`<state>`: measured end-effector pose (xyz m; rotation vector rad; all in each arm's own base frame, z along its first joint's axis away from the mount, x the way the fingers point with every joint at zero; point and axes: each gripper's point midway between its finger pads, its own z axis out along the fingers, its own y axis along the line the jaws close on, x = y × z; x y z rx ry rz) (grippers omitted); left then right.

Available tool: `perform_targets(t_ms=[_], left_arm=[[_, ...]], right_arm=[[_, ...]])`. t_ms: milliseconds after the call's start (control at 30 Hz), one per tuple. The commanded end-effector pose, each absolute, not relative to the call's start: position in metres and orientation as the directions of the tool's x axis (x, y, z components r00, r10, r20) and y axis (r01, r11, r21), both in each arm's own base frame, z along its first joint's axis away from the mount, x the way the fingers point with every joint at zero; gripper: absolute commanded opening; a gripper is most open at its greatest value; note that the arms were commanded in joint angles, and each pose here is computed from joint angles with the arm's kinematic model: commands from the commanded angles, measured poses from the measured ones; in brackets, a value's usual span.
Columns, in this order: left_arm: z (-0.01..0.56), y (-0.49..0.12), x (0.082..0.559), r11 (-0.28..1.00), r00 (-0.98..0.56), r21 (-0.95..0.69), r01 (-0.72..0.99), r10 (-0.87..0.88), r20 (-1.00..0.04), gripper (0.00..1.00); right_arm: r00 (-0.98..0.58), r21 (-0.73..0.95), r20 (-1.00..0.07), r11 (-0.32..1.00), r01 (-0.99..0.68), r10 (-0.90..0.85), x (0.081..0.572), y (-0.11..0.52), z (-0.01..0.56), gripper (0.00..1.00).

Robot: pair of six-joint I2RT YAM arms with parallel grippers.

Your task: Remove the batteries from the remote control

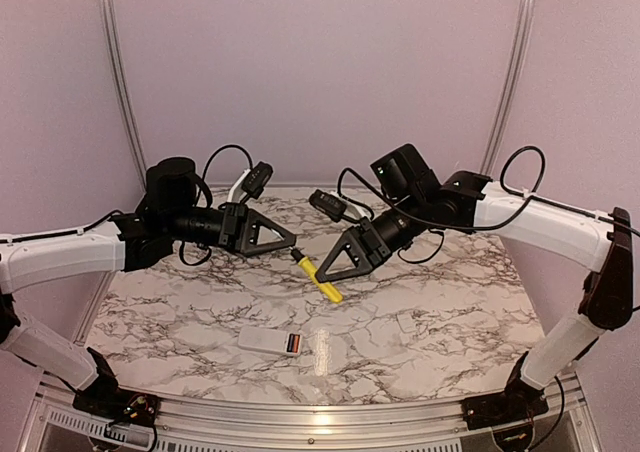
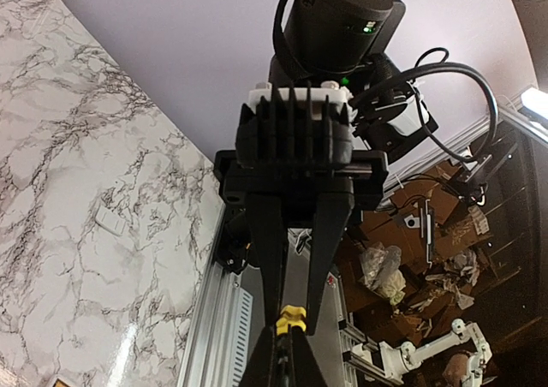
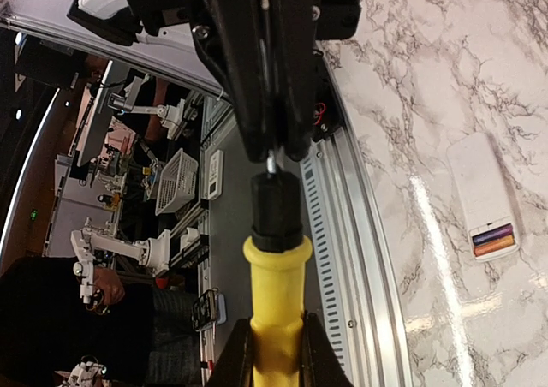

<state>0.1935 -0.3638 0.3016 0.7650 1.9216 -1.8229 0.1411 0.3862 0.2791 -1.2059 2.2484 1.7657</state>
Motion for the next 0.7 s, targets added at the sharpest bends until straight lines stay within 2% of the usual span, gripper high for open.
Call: perform_targets(t_ms=[0,133,200,300,433,500,667], left_arm=[[0.309,-0.366,0.196,0.003,-0.767,-0.771,0.637,0.097,-0.634,0.00],[0.307,-0.361,0.195,0.016,-0.779,-0.781,0.625,0.079,-0.622,0.00],[0.309,-0.359,0.195,0.024,-0.783,-0.783,0.622,0.061,-0.620,0.00],[0.315,-0.355,0.198,0.041,-0.784,-0.783,0.621,0.021,-0.620,0.00],[0.328,-0.347,0.205,0.081,-0.774,-0.775,0.627,-0.054,-0.631,0.00],[0.335,-0.341,0.209,0.098,-0.769,-0.776,0.623,-0.099,-0.631,0.00],[0.355,-0.328,0.215,0.101,-0.751,-0.777,0.621,-0.210,-0.627,0.00]], right_arm=[[-0.680,0.795,-0.501,0.025,-0.606,-0.536,0.141,0.392,0.286,0.00],[-0.691,0.787,-0.502,0.056,-0.614,-0.520,0.147,0.393,0.284,0.02],[-0.691,0.777,-0.513,0.066,-0.626,-0.509,0.149,0.393,0.286,0.28],[-0.689,0.754,-0.544,0.081,-0.652,-0.478,0.155,0.393,0.295,0.57],[-0.701,0.724,-0.597,0.116,-0.680,-0.391,0.167,0.392,0.314,0.90],[-0.719,0.718,-0.615,0.147,-0.681,-0.324,0.177,0.391,0.321,0.98],[-0.750,0.725,-0.646,0.193,-0.661,-0.142,0.198,0.389,0.344,0.99]])
